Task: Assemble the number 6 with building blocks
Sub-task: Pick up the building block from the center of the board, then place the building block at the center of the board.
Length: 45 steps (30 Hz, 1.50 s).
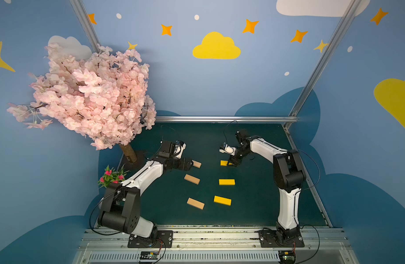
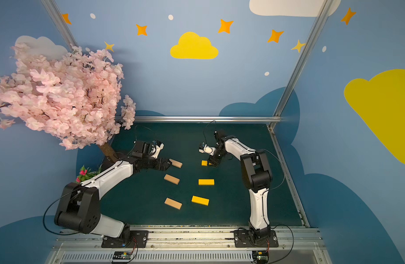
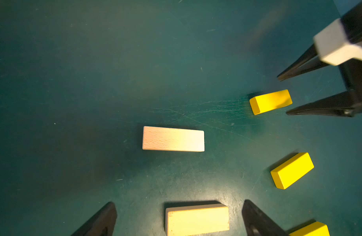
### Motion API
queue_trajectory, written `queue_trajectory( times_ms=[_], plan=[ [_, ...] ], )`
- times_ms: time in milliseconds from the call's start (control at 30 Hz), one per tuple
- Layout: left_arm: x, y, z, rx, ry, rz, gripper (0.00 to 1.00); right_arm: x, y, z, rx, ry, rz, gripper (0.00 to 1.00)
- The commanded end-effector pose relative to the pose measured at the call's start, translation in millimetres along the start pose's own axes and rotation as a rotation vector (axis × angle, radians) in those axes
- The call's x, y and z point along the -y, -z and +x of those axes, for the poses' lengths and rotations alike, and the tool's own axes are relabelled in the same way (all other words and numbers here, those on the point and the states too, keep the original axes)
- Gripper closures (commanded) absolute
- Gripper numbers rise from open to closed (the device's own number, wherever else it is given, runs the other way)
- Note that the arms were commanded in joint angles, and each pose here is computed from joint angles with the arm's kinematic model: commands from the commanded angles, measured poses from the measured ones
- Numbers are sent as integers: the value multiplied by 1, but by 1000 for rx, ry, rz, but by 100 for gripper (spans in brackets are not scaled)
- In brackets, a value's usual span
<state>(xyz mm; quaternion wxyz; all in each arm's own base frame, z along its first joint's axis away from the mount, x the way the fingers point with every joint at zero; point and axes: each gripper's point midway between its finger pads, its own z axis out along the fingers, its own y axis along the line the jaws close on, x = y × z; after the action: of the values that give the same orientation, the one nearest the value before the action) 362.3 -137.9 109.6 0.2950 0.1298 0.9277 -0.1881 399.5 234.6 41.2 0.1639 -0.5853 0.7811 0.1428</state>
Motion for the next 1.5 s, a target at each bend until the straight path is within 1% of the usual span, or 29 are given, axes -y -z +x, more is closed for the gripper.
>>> queue_trajectory(
  times_ms=[0,167,267,300,433,500,533,600,633,700,900,1033,1233,1467],
  plan=[
    [3,2,1,-23,-21,7,3,-2,-3,7,-73,32,-18,34],
    [2,2,2,-34,-24,5,4,-1,-11,16,-149,45,-59,44],
    [2,2,2,-34,-29,5,4,-6,-15,19,-166,55,-101,46],
    [-3,2,2,-34,-31,-26,4,-7,-16,19,-165,55,-108,46],
    [-5,2,2,-41,-42,-36,4,-14,-24,19,-171,61,-147,45],
    [-6,2,2,-43,-46,-39,4,-16,-26,18,-172,65,-152,48],
    [-6,2,1,-45,-48,-41,4,-17,-27,17,-172,68,-152,54],
    [-6,2,0,-45,-50,-43,4,-17,-30,16,-178,78,-147,81],
    [-7,2,0,-44,-49,-45,4,-17,-31,15,-179,84,-141,92],
    [-7,3,0,-41,-50,-50,4,-17,-31,9,-165,95,-134,100],
    [-9,5,1,-42,-54,-62,5,-24,-18,-32,-85,170,-91,100],
    [-9,6,1,-41,-57,-68,5,-27,-13,-57,-53,230,-67,100],
    [-11,10,4,-51,-69,-84,5,-35,-25,-72,-72,293,-69,100],
    [-17,18,8,-54,-73,-130,5,-43,-38,-72,-90,307,-96,100]
  ],
)
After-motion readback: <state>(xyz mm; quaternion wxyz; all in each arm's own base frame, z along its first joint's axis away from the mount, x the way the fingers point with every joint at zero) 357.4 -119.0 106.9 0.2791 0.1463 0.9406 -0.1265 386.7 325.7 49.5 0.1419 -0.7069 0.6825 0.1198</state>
